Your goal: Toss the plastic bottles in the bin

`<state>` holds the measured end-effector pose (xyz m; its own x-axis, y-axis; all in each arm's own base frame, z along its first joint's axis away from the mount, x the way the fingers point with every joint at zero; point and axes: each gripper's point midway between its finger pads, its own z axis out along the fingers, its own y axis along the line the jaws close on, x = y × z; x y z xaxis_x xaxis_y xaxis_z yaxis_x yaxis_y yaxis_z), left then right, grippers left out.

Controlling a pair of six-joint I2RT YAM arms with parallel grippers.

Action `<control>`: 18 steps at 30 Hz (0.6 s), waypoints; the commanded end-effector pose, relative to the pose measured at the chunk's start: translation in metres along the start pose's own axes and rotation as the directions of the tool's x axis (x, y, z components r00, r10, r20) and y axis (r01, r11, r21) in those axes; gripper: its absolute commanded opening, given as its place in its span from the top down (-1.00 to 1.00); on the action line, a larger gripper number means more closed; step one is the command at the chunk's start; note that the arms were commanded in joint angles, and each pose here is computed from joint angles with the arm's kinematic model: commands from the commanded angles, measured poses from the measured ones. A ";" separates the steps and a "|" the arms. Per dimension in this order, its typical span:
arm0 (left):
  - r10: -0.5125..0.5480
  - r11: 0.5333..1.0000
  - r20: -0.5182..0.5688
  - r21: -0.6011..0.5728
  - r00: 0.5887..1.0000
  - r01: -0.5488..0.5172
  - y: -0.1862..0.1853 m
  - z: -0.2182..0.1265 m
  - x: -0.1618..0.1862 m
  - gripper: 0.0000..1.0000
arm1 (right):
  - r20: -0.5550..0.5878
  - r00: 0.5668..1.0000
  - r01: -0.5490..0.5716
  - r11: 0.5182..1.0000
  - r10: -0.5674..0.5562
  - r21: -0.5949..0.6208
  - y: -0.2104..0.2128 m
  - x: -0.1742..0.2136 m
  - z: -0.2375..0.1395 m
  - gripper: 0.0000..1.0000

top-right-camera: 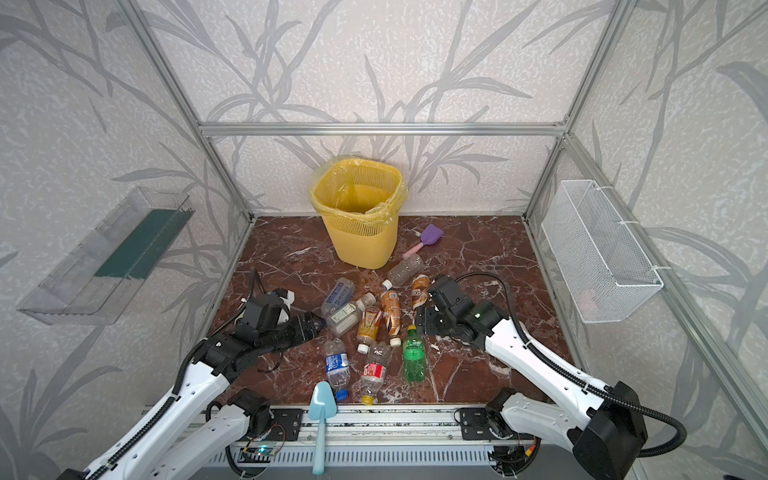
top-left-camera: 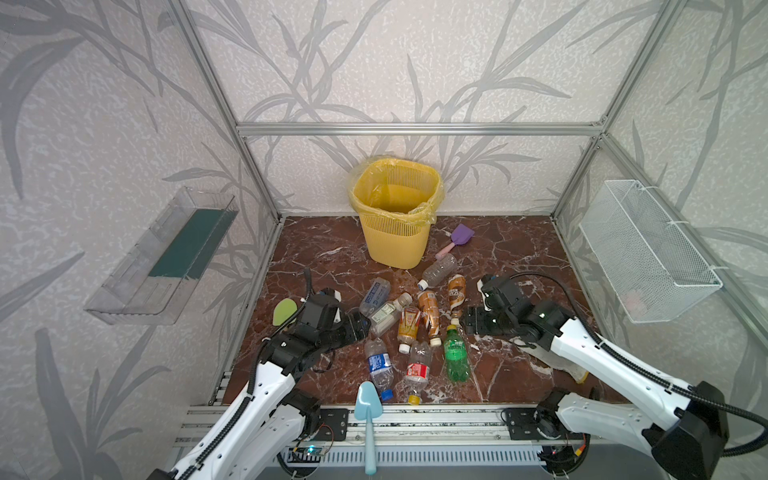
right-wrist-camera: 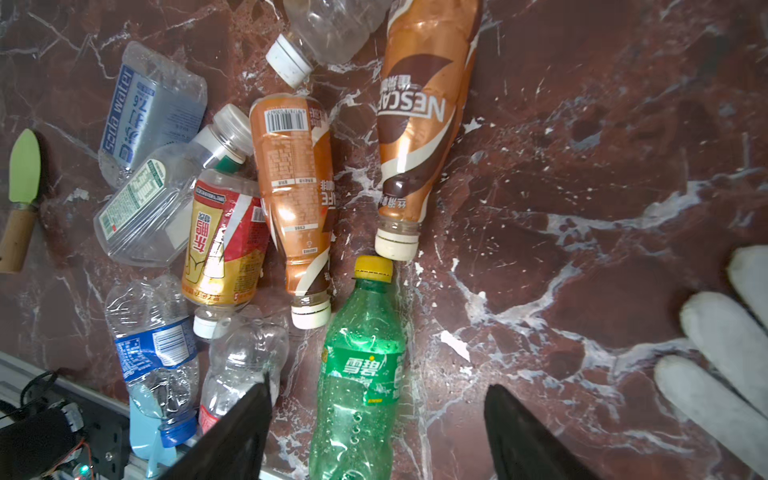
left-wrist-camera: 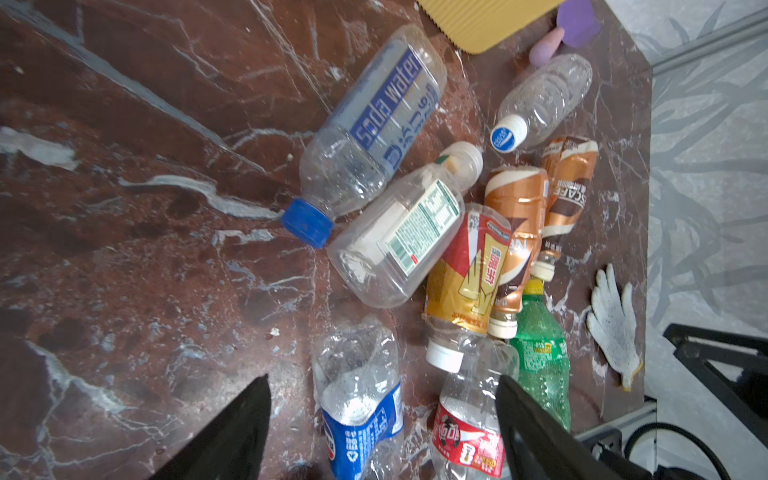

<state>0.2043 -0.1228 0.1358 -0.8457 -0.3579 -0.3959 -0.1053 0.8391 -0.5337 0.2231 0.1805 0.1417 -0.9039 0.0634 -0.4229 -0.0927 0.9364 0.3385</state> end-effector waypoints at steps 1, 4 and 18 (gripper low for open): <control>0.005 0.998 -0.068 -0.064 0.998 -0.009 0.008 0.004 0.020 -0.68 | 0.030 0.999 -0.033 0.997 0.035 -0.065 0.012 -0.008 0.002 -0.61; 0.008 0.994 -0.116 -0.109 0.993 -0.020 0.013 0.010 0.035 -0.68 | 0.025 0.999 -0.040 0.996 0.042 -0.076 0.013 -0.006 0.007 -0.61; -0.003 0.974 -0.181 -0.224 0.983 -0.038 0.012 0.038 0.073 -0.69 | 0.011 0.998 -0.059 0.995 0.060 -0.076 0.008 0.001 0.020 -0.59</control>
<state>0.1552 -0.1553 0.0749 -0.9451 -0.2230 -0.2390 -0.1282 0.9254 -0.3567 0.2282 0.1945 0.1308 -0.9015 0.1136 -0.4176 -0.0795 0.9050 0.4179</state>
